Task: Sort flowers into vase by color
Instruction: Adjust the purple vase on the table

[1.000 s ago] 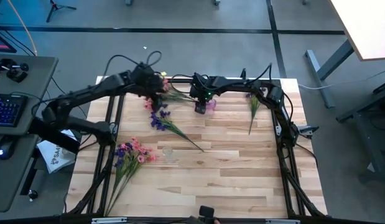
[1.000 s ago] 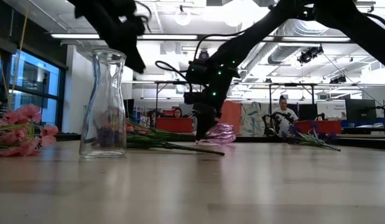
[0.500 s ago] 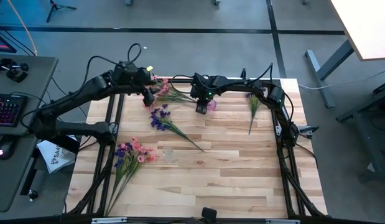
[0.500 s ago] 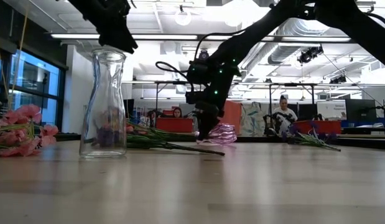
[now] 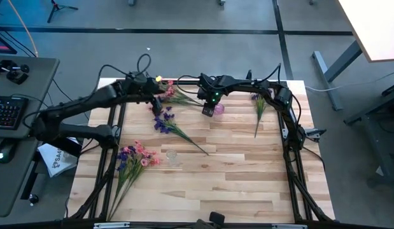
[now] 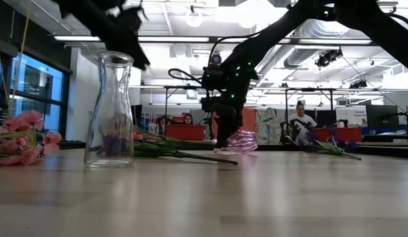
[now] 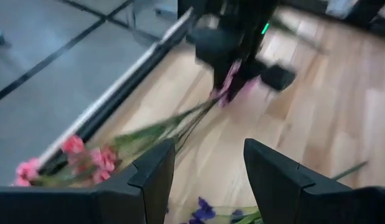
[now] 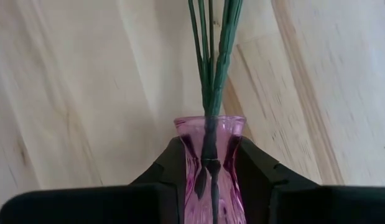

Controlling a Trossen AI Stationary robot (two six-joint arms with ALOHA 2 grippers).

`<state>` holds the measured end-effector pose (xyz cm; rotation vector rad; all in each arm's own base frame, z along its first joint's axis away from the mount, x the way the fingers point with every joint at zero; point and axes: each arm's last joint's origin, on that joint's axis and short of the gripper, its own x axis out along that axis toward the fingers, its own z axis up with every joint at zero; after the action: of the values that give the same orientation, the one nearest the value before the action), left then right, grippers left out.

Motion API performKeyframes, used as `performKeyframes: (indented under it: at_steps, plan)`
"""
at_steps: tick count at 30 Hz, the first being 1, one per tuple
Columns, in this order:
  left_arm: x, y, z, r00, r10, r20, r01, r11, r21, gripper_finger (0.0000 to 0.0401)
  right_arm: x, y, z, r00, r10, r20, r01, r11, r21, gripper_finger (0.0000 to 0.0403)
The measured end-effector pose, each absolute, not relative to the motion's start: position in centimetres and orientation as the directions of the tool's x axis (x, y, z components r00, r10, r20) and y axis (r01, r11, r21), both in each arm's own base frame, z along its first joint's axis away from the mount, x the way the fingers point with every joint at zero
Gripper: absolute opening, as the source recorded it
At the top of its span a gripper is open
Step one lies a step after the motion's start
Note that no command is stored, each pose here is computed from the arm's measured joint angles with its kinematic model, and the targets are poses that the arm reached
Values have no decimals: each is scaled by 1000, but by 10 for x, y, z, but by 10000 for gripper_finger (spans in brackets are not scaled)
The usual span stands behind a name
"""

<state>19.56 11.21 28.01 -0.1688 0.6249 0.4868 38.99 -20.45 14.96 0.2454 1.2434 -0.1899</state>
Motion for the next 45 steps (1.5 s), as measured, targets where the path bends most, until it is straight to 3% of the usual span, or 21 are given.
performKeyframes:
  at_steps: [6, 15, 19, 25, 33, 45]
  plan:
    - [213, 127, 236, 606, 380, -699, -430, 896, 115, 182, 391, -205, 149, 327, 11, -945, 266, 959, 103, 81]
    - [251, 159, 179, 397, 421, -815, -150, 907, 395, 170, 391, -205, 149, 331, 13, -943, 265, 958, 106, 81]
    - [268, 171, 166, 401, 434, -807, -72, 893, 444, 119, 391, -205, 149, 332, 14, -943, 264, 959, 107, 81]
    - [283, 185, 149, 406, 434, -804, -20, 884, 467, 12, 391, -204, 149, 336, 15, -942, 269, 957, 111, 81]
    - [298, 200, 123, 413, 408, -814, -50, 903, 427, 3, 392, -204, 149, 342, 16, -939, 255, 961, 109, 81]
    - [327, 180, 123, 576, 310, -757, -117, 947, 298, 0, 401, -189, 149, 352, 30, -936, 150, 985, 88, 81]
